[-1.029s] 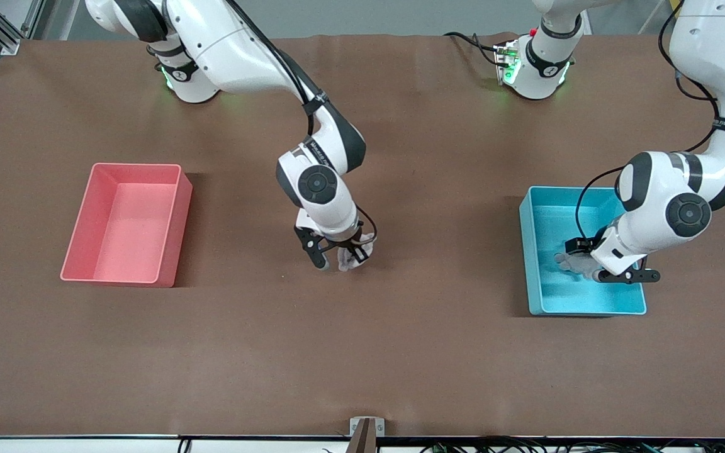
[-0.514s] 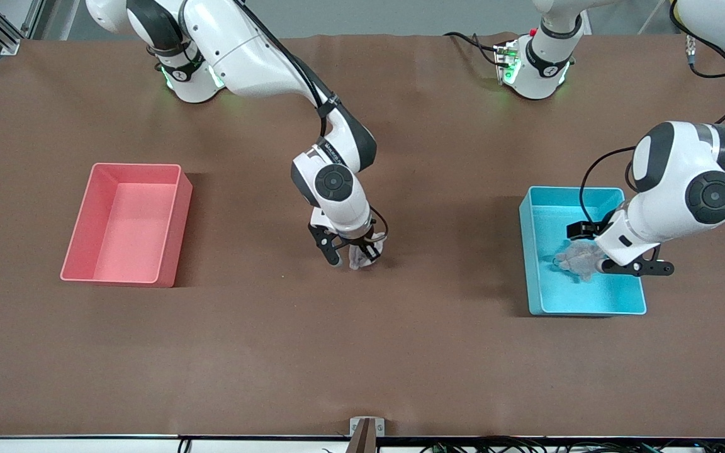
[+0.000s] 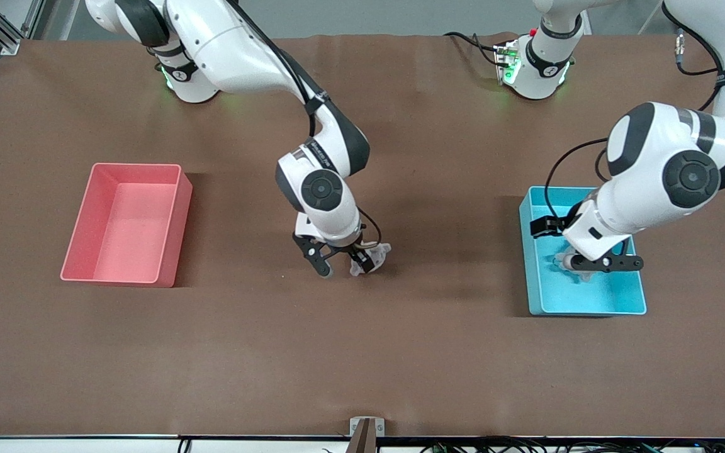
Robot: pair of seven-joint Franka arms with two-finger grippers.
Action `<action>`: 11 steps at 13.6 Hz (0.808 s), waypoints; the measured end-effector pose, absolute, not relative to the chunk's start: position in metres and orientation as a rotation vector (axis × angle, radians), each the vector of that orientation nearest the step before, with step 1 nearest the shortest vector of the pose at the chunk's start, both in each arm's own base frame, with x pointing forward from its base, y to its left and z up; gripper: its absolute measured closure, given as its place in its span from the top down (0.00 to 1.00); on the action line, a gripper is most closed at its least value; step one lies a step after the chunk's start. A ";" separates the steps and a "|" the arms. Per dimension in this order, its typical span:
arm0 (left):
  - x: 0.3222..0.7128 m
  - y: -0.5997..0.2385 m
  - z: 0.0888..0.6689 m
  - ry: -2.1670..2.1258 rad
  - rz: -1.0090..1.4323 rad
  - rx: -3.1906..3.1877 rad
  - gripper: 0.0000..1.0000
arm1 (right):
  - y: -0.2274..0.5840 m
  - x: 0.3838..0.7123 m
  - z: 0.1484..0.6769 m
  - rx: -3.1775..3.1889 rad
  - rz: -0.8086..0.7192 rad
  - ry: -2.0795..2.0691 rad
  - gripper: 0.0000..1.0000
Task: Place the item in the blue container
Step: 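Set the bear on the table with the right gripper while the left gripper returns, then grasp the bear with the left gripper while the right gripper withdraws to rest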
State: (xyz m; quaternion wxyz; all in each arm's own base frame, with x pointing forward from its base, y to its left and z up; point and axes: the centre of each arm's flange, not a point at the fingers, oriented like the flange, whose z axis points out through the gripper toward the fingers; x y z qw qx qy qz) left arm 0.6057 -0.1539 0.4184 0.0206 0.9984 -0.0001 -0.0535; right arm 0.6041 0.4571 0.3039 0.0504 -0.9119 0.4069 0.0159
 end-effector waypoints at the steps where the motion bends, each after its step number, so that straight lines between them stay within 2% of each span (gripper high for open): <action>1: 0.603 -0.170 0.419 0.028 -0.161 3.093 1.00 | 0.434 0.614 0.327 -2.823 0.070 1.170 1.00; 5: 0.596 -0.259 0.409 0.221 -0.131 3.046 1.00 | 0.312 0.644 0.393 -3.030 0.188 0.815 1.00; 8: 0.592 -0.334 0.390 0.400 -0.132 2.967 1.00 | 0.199 0.654 0.409 -3.108 0.223 0.496 1.00; 11: 0.604 -0.387 0.368 0.630 -0.150 2.843 1.00 | 0.100 0.653 0.426 -3.157 0.269 0.263 1.00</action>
